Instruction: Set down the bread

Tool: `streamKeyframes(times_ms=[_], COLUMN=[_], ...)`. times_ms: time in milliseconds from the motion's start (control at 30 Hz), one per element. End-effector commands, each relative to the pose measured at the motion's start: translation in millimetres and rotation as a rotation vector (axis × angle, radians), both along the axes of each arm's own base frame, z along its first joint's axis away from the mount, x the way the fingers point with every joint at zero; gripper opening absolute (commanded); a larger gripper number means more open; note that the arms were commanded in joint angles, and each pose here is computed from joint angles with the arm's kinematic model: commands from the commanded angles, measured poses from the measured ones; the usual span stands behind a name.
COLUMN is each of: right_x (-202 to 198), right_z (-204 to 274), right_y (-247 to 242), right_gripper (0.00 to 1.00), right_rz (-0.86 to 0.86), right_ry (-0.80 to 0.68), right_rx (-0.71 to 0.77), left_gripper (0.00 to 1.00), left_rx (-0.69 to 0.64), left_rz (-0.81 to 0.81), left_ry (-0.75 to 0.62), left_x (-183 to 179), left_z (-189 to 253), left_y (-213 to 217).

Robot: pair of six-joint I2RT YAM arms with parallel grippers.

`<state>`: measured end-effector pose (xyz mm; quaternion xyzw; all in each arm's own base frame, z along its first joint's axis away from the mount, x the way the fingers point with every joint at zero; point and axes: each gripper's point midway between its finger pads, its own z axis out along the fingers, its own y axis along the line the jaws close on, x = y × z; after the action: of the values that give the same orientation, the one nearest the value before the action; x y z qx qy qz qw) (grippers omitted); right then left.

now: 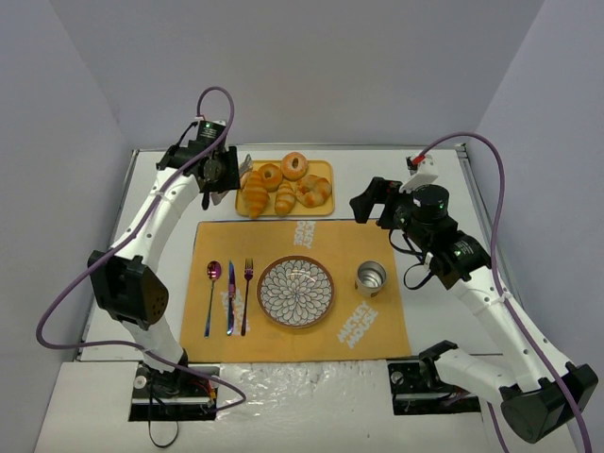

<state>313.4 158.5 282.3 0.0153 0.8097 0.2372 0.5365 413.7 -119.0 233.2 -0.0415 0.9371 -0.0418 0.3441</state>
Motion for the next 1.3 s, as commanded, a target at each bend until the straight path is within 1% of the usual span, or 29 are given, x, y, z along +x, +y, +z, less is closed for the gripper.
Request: streamKeyframes(times_ms=[0, 200, 400, 833, 1267], right_x=[3, 2, 1, 2, 0], right_z=[37, 36, 35, 34, 35], right_y=[-1, -2, -2, -2, -3], right_gripper=[1.00, 1.00, 1.00, 1.00, 1.00], right_rz=[-0.016, -0.022, -0.020, -0.017, -0.018], right_ry=[-0.101, -0.101, -0.099, -0.096, -0.101], right_rx=[0.039, 0.035, 0.035, 0.034, 0.033], left_gripper=[0.44, 0.45, 0.45, 0.46, 0.47], left_rx=[0.027, 0.088, 0.151, 0.198, 0.229], left_rz=[-0.037, -0.057, -0.045, -0.050, -0.075], left_ry=[-0.070, -0.054, -0.044, -0.001, 0.013], left_x=[-8, -15, -21, -25, -25], left_z=[23, 14, 6, -19, -29], left_y=[-12, -23, -22, -26, -38])
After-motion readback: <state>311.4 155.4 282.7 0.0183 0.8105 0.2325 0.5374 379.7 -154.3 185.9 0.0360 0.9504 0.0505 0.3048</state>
